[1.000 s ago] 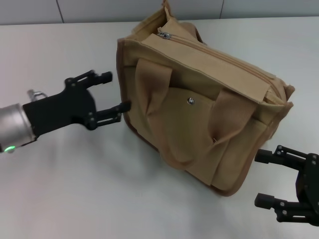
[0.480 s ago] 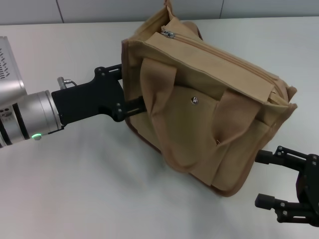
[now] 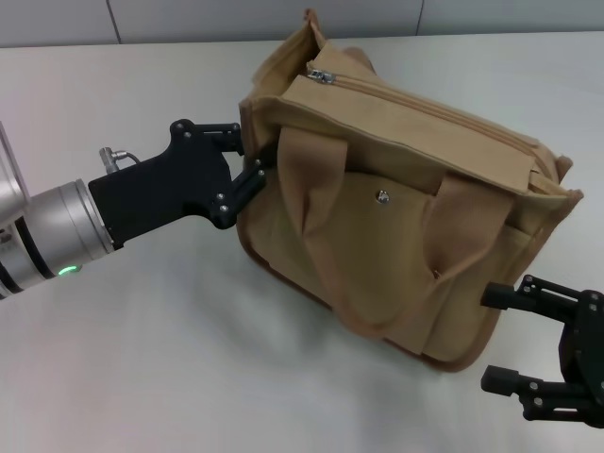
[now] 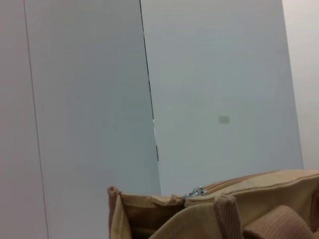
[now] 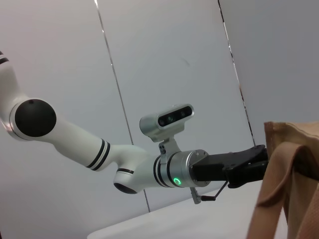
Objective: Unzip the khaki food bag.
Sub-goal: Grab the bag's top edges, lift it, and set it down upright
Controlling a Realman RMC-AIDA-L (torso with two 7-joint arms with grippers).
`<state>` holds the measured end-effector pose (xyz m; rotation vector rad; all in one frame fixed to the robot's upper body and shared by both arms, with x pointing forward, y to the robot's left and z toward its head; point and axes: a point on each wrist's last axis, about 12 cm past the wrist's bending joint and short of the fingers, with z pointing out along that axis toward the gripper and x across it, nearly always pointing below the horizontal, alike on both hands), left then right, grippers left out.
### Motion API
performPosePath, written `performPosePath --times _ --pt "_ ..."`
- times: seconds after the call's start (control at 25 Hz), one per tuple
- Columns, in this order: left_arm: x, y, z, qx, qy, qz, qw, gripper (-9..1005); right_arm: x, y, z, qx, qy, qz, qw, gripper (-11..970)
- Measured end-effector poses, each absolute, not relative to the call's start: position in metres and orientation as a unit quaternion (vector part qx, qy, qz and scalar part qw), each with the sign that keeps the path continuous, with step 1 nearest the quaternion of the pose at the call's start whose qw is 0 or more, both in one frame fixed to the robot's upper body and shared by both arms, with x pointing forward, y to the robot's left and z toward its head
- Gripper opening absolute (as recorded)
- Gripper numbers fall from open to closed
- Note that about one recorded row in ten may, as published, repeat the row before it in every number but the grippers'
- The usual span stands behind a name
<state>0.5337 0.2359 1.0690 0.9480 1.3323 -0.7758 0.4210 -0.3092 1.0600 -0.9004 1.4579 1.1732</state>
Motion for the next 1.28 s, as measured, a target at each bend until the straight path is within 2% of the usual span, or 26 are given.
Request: performPosePath --times 0.32,0.56,0.64,0.72,0.76,0.8,0.84,1.0,1.28 --pt "0.529 0.24 1.08 0.395 0.553 -0.365 0.636 132 0.418 -0.311 1.06 -0.368 0.604 0.487 0.512 840" --pt "0.535 0.243 1.09 0.389 0.553 -0.377 0.634 83 0.42 -0.311 1.061 -0.365 0.602 0.485 0.519 840" --pt "0.537 0.245 1.094 0.392 0.549 -0.374 0.637 82 0.422 -0.315 1.065 -0.349 0.598 0.474 0.544 840" --pt "0.542 0.248 1.108 0.403 0.534 -0.364 0.648 80 0.426 -0.325 1.072 -0.306 0.584 0.443 0.608 840" --pt "0.542 0.248 1.108 0.403 0.534 -0.364 0.648 78 0.426 -0.325 1.072 -0.306 0.584 0.443 0.608 840" --pt "0.546 0.25 1.117 0.412 0.523 -0.36 0.653 75 0.43 -0.332 1.077 -0.255 0.564 0.417 0.666 840" --pt "0.546 0.25 1.117 0.412 0.523 -0.36 0.653 73 0.43 -0.332 1.077 -0.255 0.564 0.417 0.666 840" --pt "0.552 0.248 1.136 0.437 0.497 -0.356 0.659 64 0.445 -0.339 1.088 -0.118 0.49 0.369 0.781 840" --pt "0.551 0.249 1.136 0.438 0.5 -0.359 0.655 59 0.462 -0.331 1.095 -0.106 0.467 0.373 0.795 841"
